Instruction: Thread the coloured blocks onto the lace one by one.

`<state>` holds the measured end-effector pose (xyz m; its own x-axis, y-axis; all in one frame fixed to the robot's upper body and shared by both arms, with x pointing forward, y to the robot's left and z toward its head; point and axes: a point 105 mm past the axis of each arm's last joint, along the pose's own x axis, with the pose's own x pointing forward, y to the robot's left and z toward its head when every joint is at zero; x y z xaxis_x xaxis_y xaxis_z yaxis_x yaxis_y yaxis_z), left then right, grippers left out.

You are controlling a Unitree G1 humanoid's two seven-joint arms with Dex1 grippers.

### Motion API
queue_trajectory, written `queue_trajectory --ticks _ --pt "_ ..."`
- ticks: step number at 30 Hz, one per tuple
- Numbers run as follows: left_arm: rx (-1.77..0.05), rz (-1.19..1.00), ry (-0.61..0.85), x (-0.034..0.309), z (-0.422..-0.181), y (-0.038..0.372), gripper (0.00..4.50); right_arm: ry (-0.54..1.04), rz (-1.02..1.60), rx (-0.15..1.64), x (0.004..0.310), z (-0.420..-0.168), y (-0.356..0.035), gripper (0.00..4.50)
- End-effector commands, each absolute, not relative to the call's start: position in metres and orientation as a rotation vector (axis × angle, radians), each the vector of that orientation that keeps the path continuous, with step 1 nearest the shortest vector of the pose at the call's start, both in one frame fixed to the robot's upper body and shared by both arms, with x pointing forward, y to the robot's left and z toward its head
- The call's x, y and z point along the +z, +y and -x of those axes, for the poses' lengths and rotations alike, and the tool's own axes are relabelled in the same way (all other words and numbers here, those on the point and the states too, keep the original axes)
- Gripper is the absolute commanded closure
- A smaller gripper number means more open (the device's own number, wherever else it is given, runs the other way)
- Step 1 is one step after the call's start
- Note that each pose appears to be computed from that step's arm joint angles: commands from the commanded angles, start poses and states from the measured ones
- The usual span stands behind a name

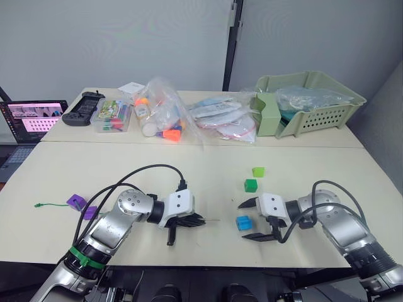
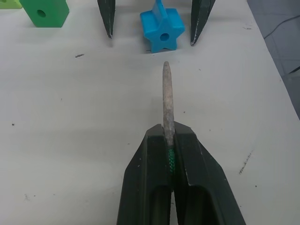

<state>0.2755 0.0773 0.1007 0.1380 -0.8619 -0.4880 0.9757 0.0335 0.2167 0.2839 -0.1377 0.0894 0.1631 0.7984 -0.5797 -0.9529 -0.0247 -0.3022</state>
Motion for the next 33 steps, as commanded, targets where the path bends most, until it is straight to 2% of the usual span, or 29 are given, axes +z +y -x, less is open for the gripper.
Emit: queue_trajectory --ticks 1,7,8,15,19,33 --pt "-1.432 -0.575 0.216 0.109 -0.273 0.076 4.50 0.244 0.735 1.415 0.090 -0.286 -0.142 0.87" --pt "-1.408 -0.615 0.223 0.108 -0.275 0.071 4.50 0.245 0.646 1.398 0.090 -0.284 -0.139 2.93" --pt "-1.403 -0.620 0.227 0.108 -0.276 0.069 4.50 0.246 0.628 1.392 0.090 -0.284 -0.139 3.16" --pt "-1.354 -0.669 0.235 0.113 -0.280 0.062 4.50 0.229 0.548 1.371 0.102 -0.278 -0.113 3.16" --pt "-1.339 -0.689 0.253 0.116 -0.282 0.061 4.50 0.276 0.574 1.341 0.097 -0.275 -0.102 3.16" --pt "-1.336 -0.779 0.389 0.112 -0.279 0.064 4.50 0.344 0.624 1.285 0.086 -0.281 -0.099 3.16"
